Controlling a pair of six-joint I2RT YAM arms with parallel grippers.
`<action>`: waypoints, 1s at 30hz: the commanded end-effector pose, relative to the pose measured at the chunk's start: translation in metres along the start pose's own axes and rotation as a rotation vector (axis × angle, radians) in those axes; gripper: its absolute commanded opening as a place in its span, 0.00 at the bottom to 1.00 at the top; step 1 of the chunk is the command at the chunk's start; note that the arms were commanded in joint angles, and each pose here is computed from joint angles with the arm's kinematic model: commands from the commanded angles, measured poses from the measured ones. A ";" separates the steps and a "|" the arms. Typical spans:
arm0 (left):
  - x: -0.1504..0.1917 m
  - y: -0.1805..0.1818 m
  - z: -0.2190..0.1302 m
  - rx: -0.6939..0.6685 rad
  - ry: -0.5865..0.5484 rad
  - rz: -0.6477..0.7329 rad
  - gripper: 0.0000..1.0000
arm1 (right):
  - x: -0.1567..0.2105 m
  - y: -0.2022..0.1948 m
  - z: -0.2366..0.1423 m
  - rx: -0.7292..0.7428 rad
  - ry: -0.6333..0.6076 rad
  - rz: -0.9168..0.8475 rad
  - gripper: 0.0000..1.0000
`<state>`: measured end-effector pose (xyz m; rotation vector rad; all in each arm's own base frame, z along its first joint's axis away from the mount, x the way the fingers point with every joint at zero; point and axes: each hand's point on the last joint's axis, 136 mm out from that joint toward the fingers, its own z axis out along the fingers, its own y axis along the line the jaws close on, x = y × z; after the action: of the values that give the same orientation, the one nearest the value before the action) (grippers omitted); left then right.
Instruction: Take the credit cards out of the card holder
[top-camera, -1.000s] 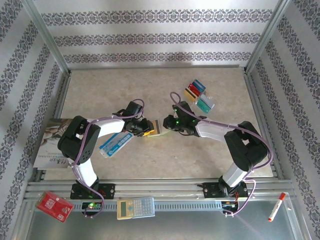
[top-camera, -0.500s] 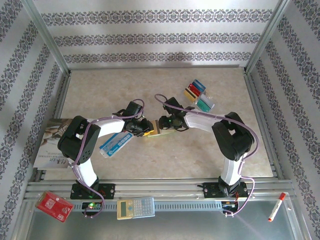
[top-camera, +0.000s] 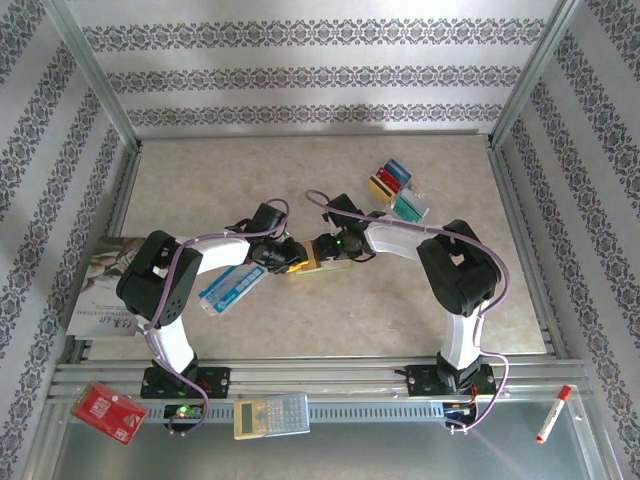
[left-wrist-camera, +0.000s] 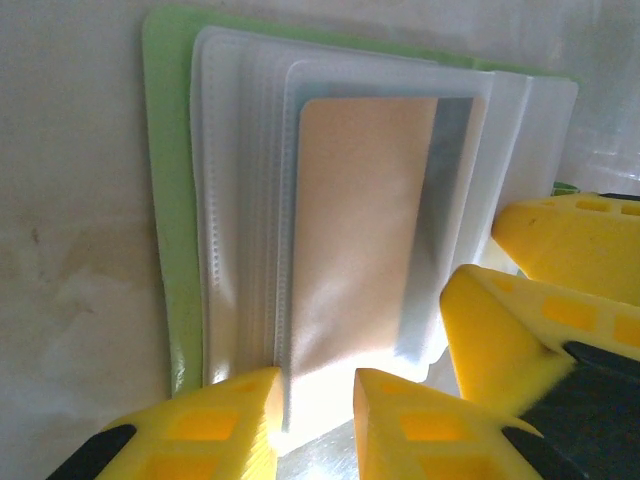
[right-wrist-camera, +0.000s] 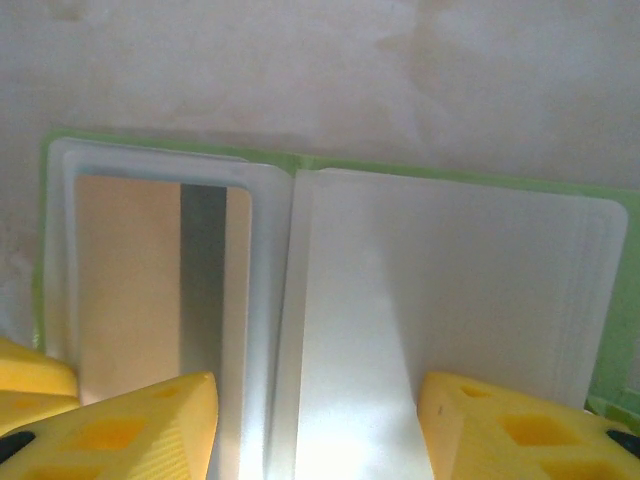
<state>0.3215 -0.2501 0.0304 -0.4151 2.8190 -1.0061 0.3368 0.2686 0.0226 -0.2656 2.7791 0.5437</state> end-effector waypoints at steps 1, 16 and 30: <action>0.006 0.001 0.008 -0.009 0.031 0.022 0.27 | 0.021 -0.006 0.002 -0.071 0.063 0.073 0.60; -0.001 -0.016 -0.002 0.067 0.009 0.028 0.27 | 0.059 -0.051 0.025 0.215 0.198 -0.005 0.50; -0.002 -0.021 -0.010 0.066 0.007 0.027 0.31 | 0.061 -0.054 0.029 0.218 0.214 -0.003 0.45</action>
<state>0.3250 -0.2568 0.0505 -0.3739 2.7690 -1.0859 0.3388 0.2604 0.0142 -0.3018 2.7903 0.4220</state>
